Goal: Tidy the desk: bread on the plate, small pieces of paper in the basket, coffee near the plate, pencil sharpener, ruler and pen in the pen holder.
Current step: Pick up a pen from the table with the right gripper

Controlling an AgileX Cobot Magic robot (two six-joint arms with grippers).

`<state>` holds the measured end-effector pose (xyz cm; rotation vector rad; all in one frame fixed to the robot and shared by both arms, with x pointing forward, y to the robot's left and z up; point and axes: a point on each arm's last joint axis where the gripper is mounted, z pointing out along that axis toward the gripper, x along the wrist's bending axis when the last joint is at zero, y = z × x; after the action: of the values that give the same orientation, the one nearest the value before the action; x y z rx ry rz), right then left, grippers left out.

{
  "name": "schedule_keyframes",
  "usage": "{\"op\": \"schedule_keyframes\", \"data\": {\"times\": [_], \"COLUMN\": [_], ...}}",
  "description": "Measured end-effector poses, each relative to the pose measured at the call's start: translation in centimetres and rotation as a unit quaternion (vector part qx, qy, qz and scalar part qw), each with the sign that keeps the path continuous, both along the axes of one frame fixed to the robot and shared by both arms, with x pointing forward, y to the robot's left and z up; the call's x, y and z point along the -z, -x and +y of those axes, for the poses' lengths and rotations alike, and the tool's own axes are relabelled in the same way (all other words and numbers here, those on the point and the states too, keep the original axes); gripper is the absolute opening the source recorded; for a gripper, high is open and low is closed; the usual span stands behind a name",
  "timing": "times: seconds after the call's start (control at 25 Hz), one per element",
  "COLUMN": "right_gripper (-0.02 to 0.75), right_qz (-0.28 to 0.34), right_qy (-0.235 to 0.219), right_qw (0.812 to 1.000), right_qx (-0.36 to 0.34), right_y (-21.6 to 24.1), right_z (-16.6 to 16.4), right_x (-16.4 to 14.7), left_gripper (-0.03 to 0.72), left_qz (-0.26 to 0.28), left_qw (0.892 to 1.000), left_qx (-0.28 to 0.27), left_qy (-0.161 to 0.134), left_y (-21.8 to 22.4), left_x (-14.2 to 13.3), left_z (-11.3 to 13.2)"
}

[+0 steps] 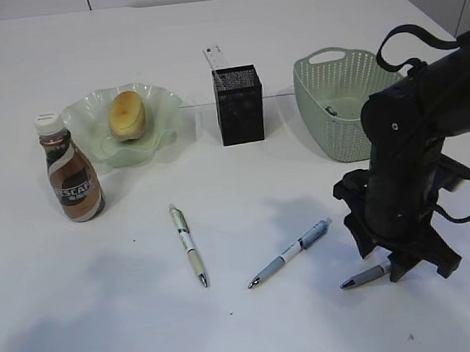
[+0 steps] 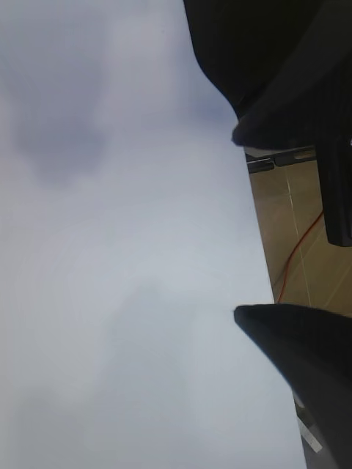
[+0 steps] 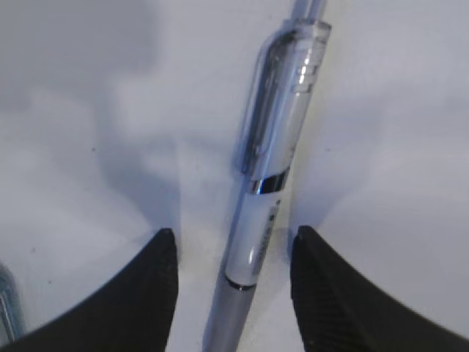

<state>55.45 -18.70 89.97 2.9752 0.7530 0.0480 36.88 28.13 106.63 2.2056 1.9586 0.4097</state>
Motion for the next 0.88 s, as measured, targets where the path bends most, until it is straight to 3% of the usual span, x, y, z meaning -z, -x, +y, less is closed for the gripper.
{"op": "schedule_keyframes", "data": {"times": [0.52, 0.88], "right_gripper": [0.398, 0.166], "right_qz": [0.003, 0.002], "right_qy": [-0.015, -0.021], "right_qw": [0.999, 0.999], "right_qx": [0.034, 0.040], "right_y": [-0.13, -0.15], "right_z": [0.33, 0.42], "right_x": [0.55, 0.55], "left_gripper": [0.466, 0.466], "left_qz": [0.000, 0.000], "left_qw": [1.000, 1.000], "left_qx": [0.000, 0.000], "left_qy": [0.000, -0.001], "left_y": [0.00, 0.00], "left_x": [0.00, 0.00], "left_z": [0.00, 0.01]}}
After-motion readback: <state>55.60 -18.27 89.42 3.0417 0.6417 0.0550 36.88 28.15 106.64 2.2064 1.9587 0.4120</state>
